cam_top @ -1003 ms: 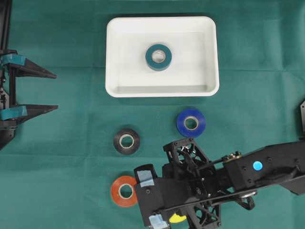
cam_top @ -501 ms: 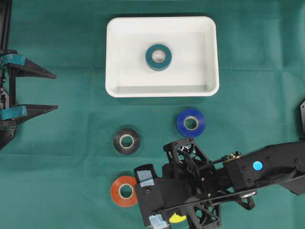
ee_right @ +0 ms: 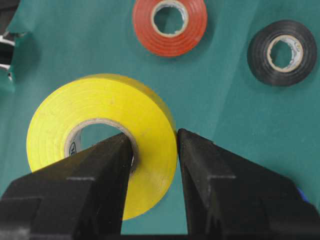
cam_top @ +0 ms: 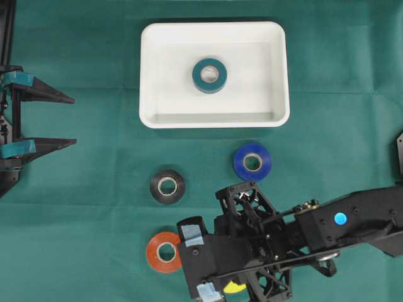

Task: Pick up the tape from a random location and place it into the white case.
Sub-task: 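Carry the yellow roll with the right gripper over the white tray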

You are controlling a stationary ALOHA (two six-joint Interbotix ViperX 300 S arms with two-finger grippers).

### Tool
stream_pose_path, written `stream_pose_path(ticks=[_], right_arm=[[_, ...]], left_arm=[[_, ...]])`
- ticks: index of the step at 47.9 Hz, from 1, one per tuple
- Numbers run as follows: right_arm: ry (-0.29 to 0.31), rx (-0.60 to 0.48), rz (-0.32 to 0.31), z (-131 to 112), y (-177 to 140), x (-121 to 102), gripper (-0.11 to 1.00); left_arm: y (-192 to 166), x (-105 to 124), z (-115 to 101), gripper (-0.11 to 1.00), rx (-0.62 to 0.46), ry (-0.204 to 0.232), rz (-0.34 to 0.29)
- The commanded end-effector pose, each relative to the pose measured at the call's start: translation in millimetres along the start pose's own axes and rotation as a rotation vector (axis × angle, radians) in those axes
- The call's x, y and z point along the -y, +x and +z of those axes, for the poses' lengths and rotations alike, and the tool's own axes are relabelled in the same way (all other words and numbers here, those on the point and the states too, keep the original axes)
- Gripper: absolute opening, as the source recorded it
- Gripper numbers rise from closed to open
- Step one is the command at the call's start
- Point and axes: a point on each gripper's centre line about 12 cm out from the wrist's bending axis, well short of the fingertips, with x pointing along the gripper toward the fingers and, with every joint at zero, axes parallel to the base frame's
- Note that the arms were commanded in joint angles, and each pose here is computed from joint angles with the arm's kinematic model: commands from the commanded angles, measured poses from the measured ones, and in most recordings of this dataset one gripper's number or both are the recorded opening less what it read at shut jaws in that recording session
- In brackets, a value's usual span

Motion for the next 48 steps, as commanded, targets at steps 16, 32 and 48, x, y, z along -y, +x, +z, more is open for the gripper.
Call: stream_pose_path(ticks=[16, 32, 48], right_arm=[[0.002, 0.074, -0.021, 10, -27, 9, 0.31], [0.101, 0.062, -0.108, 15, -26, 66, 0.31], [0.232, 0.071, -0.226, 15, -34, 146, 0.31]], left_arm=[[1, -1, 4, 0.95, 0.006, -0.003, 0.003], [1, -1, 4, 0.95, 0.006, -0.004, 0.003], [1, -1, 4, 0.95, 0.006, -0.004, 0.003]])
